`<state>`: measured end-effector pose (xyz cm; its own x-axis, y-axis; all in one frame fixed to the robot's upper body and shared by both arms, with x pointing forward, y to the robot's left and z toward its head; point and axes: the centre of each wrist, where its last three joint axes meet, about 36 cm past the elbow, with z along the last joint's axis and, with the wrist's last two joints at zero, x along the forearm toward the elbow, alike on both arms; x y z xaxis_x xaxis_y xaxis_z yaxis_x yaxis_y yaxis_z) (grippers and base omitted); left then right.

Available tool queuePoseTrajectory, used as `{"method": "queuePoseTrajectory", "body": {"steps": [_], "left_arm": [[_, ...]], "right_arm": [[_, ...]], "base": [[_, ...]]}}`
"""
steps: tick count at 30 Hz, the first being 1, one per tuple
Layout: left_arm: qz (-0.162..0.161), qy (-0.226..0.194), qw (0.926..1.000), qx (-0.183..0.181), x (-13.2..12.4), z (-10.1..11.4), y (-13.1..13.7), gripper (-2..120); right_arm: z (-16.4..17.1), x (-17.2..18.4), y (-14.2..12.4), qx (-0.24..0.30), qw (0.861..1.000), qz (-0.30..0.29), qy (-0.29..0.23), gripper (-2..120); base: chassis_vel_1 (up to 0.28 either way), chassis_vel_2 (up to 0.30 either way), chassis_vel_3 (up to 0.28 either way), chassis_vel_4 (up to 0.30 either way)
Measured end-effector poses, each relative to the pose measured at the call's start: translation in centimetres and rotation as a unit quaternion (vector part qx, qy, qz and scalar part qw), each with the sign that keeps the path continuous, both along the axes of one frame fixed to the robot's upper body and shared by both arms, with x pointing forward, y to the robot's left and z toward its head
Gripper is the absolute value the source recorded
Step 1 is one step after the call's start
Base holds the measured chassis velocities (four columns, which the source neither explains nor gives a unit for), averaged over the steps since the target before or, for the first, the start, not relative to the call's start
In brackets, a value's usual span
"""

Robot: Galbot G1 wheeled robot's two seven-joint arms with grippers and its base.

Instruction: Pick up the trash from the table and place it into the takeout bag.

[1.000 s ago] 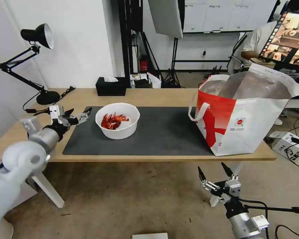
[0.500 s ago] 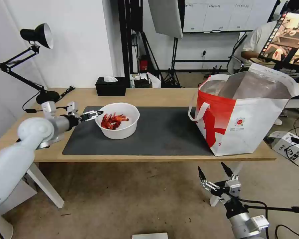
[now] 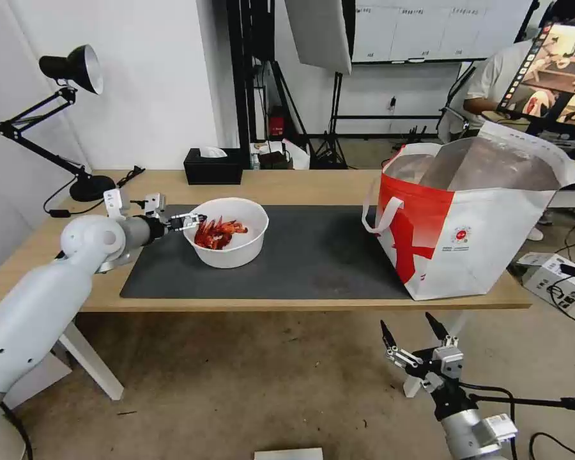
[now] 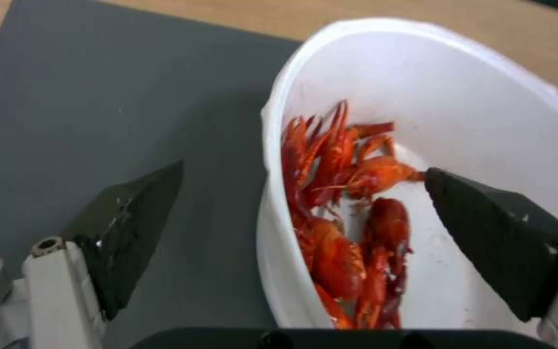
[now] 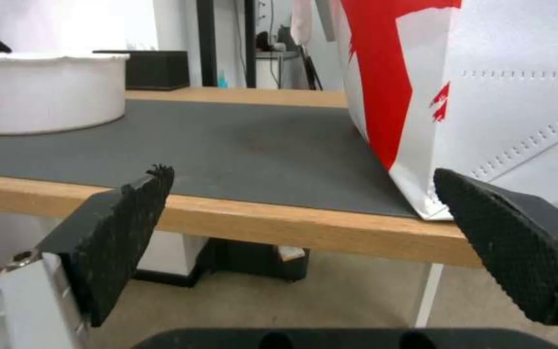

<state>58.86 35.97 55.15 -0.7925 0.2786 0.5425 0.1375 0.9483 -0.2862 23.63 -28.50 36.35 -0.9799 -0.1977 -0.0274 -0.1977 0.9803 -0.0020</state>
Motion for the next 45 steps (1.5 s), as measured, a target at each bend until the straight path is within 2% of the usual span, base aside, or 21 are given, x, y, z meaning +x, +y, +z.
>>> {"method": "queuePoseTrajectory", "body": {"steps": [5, 8, 13, 16, 18, 19, 21, 22, 26, 27, 29, 31, 32, 33, 36, 38, 40, 45], "left_arm": [[-0.002, 0.018, 0.9998, 0.012, 1.0, -0.1, -0.8, 100], [0.009, 0.03, 0.9992, 0.023, 2.2, 0.0, -1.7, 100], [0.018, 0.037, 0.9987, 0.029, 2.6, -0.1, -1.8, 100], [0.024, 0.04, 0.9983, 0.034, 2.8, -0.2, -1.7, 93], [0.028, 0.042, 0.9979, 0.04, 2.8, -0.3, -1.5, 82], [0.028, 0.042, 0.9979, 0.04, 2.8, -0.3, -1.5, 82], [0.03, 0.045, 0.9974, 0.048, 2.6, -0.4, -1.2, 72], [0.03, 0.045, 0.9974, 0.048, 2.6, -0.4, -1.2, 72], [0.027, 0.046, 0.9972, 0.053, 2.3, -0.6, -1.1, 52], [0.027, 0.046, 0.9972, 0.053, 2.3, -0.6, -1.1, 52], [0.026, 0.046, 0.9972, 0.053, 2.2, -0.6, -1.3, 42], [0.025, 0.046, 0.9973, 0.052, 2.2, -0.6, -1.3, 39], [0.025, 0.045, 0.9974, 0.051, 2.2, -0.6, -1.4, 32], [0.025, 0.045, 0.9974, 0.051, 2.2, -0.6, -1.4, 32], [0.027, 0.043, 0.9972, 0.055, 2.1, -0.7, -1.5, 17], [0.028, 0.042, 0.9972, 0.055, 2.1, -0.8, -1.6, 13], [0.029, 0.041, 0.9973, 0.054, 1.9, -0.9, -1.9, 3], [0.031, 0.039, 0.9974, 0.053, 1.6, -0.9, -1.9, 0]], "right_arm": [[0.0, 0.0, 0.0, 0.0, 1.0, 0.0, 0.0, 100], [0.0, 0.0, 0.0, 0.0, 1.0, 0.0, 0.0, 100], [0.0, 0.0, 0.0, 0.0, 1.0, 0.0, 0.0, 100], [0.0, 0.0, 0.0, 0.0, 1.0, 0.0, 0.0, 100], [0.0, 0.0, 0.0, 0.0, 1.0, 0.0, 0.0, 100], [0.0, 0.0, 0.0, 0.0, 1.0, 0.0, 0.0, 100], [0.0, 0.0, 0.0, 0.0, 1.0, 0.0, 0.0, 100], [0.0, 0.0, 0.0, 0.0, 1.0, 0.0, 0.0, 100], [0.0, 0.0, 0.0, 0.0, 1.0, 0.0, 0.0, 100], [0.0, 0.0, 0.0, 0.0, 1.0, 0.0, 0.0, 100], [0.0, 0.0, 0.0, 0.0, 1.0, 0.0, 0.0, 100], [0.0, 0.0, 0.0, 0.0, 1.0, 0.0, 0.0, 100], [0.0, 0.0, 0.0, 0.0, 1.0, 0.0, 0.0, 100], [0.0, 0.0, 0.0, 0.0, 1.0, 0.0, 0.0, 100], [0.0, 0.0, 0.0, 0.0, 1.0, 0.0, 0.0, 100], [0.0, 0.0, 0.0, 0.0, 1.0, 0.0, 0.0, 100], [0.0, 0.0, 0.0, 0.0, 1.0, 0.0, 0.0, 100], [0.0, 0.0, 0.0, 0.0, 1.0, 0.0, 0.0, 100]], "base": [[0.0, 0.0, 0.0, 0.0], [0.0, 0.0, 0.0, 0.0], [0.0, 0.0, 0.0, 0.0], [0.0, 0.0, 0.0, 0.0], [0.0, 0.0, 0.0, 0.0], [0.0, 0.0, 0.0, 0.0], [0.0, 0.0, 0.0, 0.0], [0.0, 0.0, 0.0, 0.0], [0.0, 0.0, 0.0, 0.0], [0.0, 0.0, 0.0, 0.0], [0.0, 0.0, 0.0, 0.0], [0.0, 0.0, 0.0, 0.0], [0.0, 0.0, 0.0, 0.0], [0.0, 0.0, 0.0, 0.0], [0.0, 0.0, 0.0, 0.0], [0.0, 0.0, 0.0, 0.0], [0.0, 0.0, 0.0, 0.0], [0.0, 0.0, 0.0, 0.0]]}}
